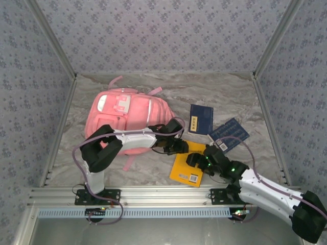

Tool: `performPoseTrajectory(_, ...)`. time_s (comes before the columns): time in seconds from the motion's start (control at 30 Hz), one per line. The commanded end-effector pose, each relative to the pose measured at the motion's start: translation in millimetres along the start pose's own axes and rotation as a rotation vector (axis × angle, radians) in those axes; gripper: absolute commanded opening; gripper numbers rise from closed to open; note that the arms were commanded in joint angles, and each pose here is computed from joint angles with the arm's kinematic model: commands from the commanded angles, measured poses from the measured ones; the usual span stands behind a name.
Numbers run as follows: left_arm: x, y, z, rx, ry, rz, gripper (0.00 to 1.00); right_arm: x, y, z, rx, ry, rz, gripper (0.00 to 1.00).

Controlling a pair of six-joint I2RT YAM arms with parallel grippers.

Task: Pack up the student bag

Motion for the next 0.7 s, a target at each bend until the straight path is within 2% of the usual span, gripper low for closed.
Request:
performPoseTrajectory(0.0, 6.5, -9.4, -32.3, -0.148, 0.069, -0.026, 0.45, 0.8, -1.8, -1.3, 0.01, 0.025, -0.012, 0.88)
performPoseTrajectory(0.17, 1.6, -14.8, -31.8, -0.196, 0.048, -0.04, 0.38, 5.0, -4.5, -7.5, -0.006, 0.051, -0.054, 0.85)
performPoseTrajectory(0.27, -0.8, -13.8, -29.9, -0.217, 0.034, -0.042, 0.34, 7.5, -6.4, -3.9, 0.041, 0.057, -0.063, 0.76)
performPoseTrajectory(0.4, -3.1, -7.0, -25.2, -0.216, 0.02, -0.028, 0.33, 10.7, -10.7, 4.7, 0.104, 0.043, -0.075, 0.55)
performPoseTrajectory(0.53, -4.3, -6.8, -23.5, -0.215, 0.019, -0.024, 0.32, 13.9, -17.8, 11.5, 0.127, 0.023, -0.093, 0.27)
performPoseTrajectory(0.6, -3.0, -17.5, -23.8, -0.19, 0.036, -0.036, 0.32, 15.9, -22.9, 13.5, 0.116, 0.01, -0.105, 0.14)
performPoseTrajectory(0.67, -2.9, -40.6, -22.4, -0.126, 0.073, -0.067, 0.41, 18.1, -29.9, 17.8, 0.117, -0.021, -0.116, 0.04)
Point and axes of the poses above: each hand's point on the last joint's axis, 136 mm out from that joint toward the fingers, its own y axis out along the fingers, its own z axis along the line the jaws close on, x = y × z, the point moved 9 cm from there along -y, back along the fingers, and after that the axes turned 8 degrees about y, right-handed, at the moved point
